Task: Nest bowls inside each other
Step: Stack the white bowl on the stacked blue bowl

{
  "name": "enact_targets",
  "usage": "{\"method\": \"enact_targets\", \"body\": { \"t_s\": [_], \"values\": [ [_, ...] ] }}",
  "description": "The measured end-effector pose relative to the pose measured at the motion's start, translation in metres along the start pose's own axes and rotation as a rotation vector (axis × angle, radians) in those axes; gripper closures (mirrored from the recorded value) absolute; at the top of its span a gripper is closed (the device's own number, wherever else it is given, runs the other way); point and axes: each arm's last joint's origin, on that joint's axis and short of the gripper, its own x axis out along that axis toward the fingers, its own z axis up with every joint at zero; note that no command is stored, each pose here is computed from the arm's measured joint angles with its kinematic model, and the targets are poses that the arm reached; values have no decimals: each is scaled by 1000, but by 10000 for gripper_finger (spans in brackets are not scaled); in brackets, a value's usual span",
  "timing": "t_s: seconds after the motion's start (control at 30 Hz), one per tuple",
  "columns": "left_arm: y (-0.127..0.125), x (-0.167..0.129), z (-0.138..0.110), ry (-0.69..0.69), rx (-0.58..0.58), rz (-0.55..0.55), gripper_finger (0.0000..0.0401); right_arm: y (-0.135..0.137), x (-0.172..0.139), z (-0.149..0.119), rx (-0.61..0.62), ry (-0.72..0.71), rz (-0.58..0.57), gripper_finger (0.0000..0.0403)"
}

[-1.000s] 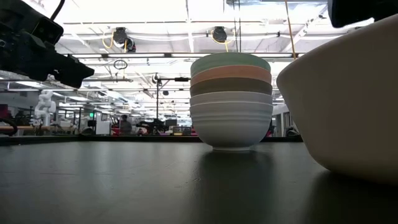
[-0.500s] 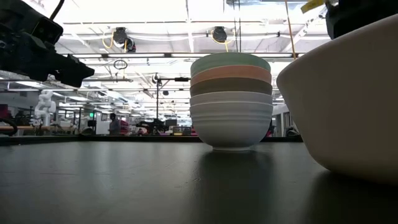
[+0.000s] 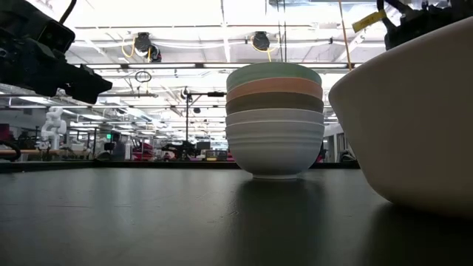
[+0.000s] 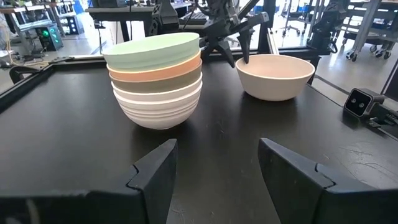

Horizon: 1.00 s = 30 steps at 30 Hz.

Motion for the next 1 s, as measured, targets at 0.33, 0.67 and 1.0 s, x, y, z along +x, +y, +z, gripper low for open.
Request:
{"method": "enact_targets", "body": {
  "t_s": [0.33, 0.67, 1.0],
  "values": [
    [0, 0, 0, 0, 0, 0, 176, 1, 1, 4, -32, 10, 18, 279],
    [0, 0, 0, 0, 0, 0, 176, -1, 0, 11, -44, -2, 23, 391],
    [0, 0, 0, 1, 8, 0, 176, 0, -5, 22, -59, -23, 30, 399]
  ]
}}
